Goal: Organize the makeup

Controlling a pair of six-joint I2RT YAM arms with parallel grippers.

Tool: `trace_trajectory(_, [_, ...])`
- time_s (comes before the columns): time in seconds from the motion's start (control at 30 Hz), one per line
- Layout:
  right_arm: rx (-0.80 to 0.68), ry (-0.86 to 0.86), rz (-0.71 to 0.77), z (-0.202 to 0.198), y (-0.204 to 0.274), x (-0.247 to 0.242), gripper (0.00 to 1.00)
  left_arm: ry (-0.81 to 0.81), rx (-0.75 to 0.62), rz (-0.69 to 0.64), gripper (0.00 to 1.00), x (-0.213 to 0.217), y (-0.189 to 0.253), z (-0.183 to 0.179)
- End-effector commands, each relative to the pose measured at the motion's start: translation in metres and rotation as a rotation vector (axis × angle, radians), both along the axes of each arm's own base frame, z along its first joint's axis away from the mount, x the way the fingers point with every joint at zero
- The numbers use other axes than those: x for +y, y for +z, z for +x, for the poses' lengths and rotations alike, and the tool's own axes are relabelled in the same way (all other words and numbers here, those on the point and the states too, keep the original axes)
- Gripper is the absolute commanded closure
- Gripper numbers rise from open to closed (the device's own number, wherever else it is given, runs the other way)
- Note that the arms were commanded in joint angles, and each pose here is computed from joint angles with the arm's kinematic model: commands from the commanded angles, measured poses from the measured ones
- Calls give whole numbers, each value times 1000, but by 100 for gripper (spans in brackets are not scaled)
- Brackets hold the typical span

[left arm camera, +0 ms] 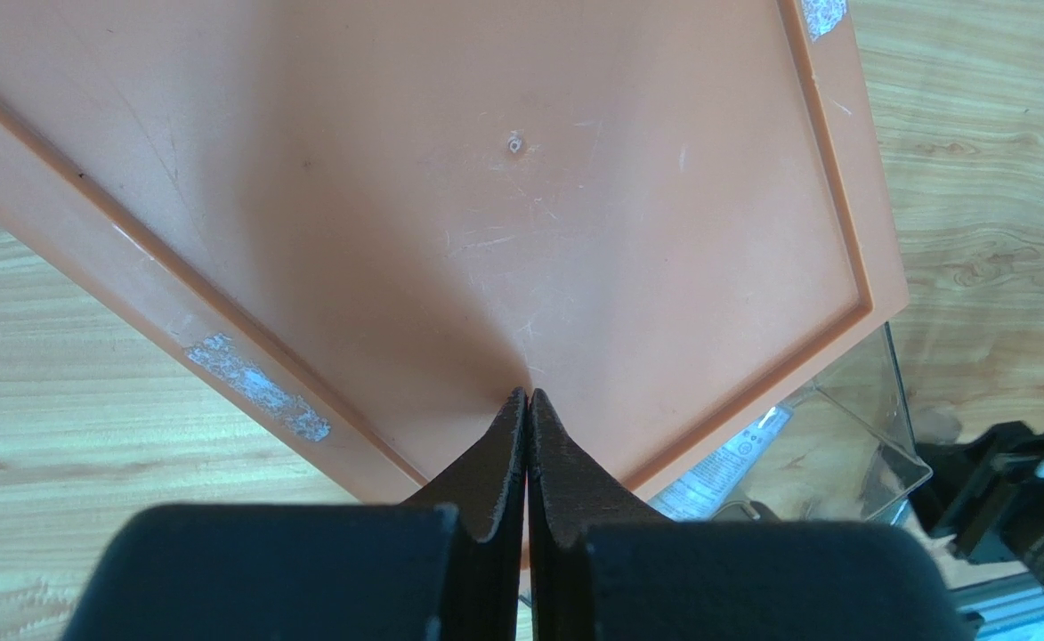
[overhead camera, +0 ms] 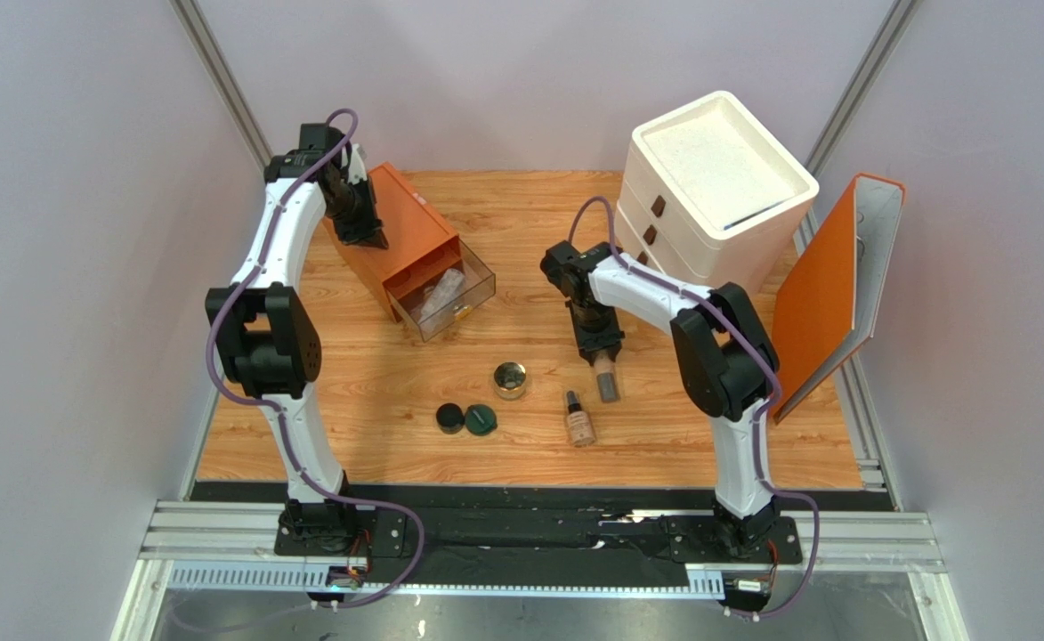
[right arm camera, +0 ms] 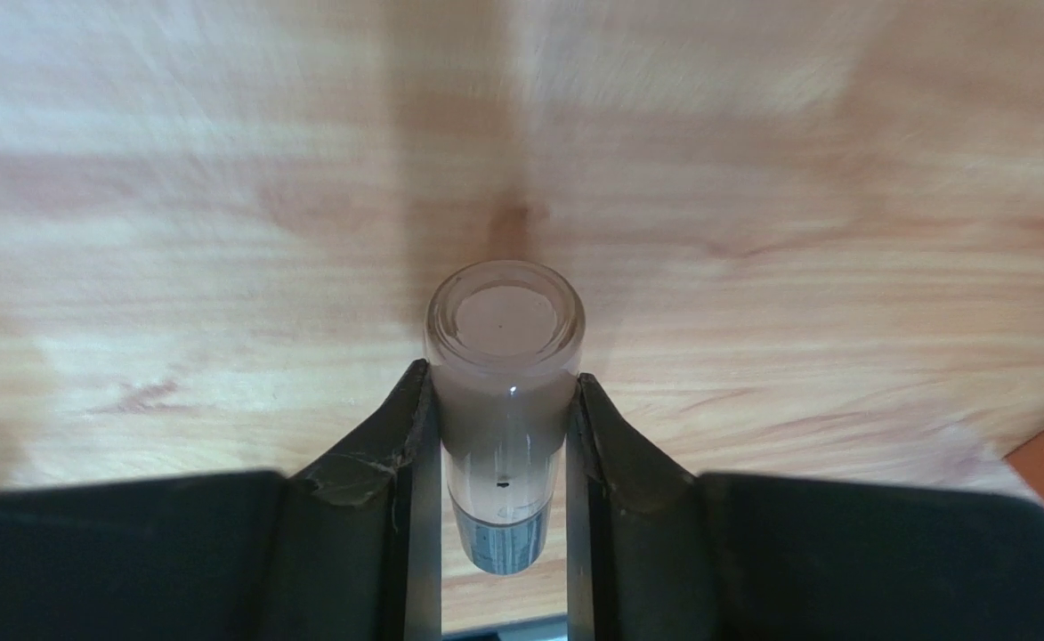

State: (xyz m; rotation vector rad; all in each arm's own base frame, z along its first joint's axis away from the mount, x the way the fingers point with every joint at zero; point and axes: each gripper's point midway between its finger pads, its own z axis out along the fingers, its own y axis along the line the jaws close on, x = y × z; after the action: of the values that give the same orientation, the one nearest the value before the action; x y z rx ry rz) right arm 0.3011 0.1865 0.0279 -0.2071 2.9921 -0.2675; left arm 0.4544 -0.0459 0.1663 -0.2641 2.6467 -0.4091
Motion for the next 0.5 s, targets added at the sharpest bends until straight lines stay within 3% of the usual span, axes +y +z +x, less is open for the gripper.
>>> trace_trajectory(0.0, [-301, -8, 21, 66, 72, 10, 100, 2, 106, 62, 100, 13, -22, -22])
trace_trajectory(0.13, [-426, -6, 163, 92, 131, 39, 100, 3, 105, 60, 100, 13, -21, -21])
trace_trajectory(0.3, [-560, 40, 473, 112, 211, 96, 100, 2, 108, 59, 100, 13, -24, -21])
trace_trajectory(0.47, [-574, 21, 763, 116, 248, 150, 100, 3, 116, 57, 100, 12, -27, -22])
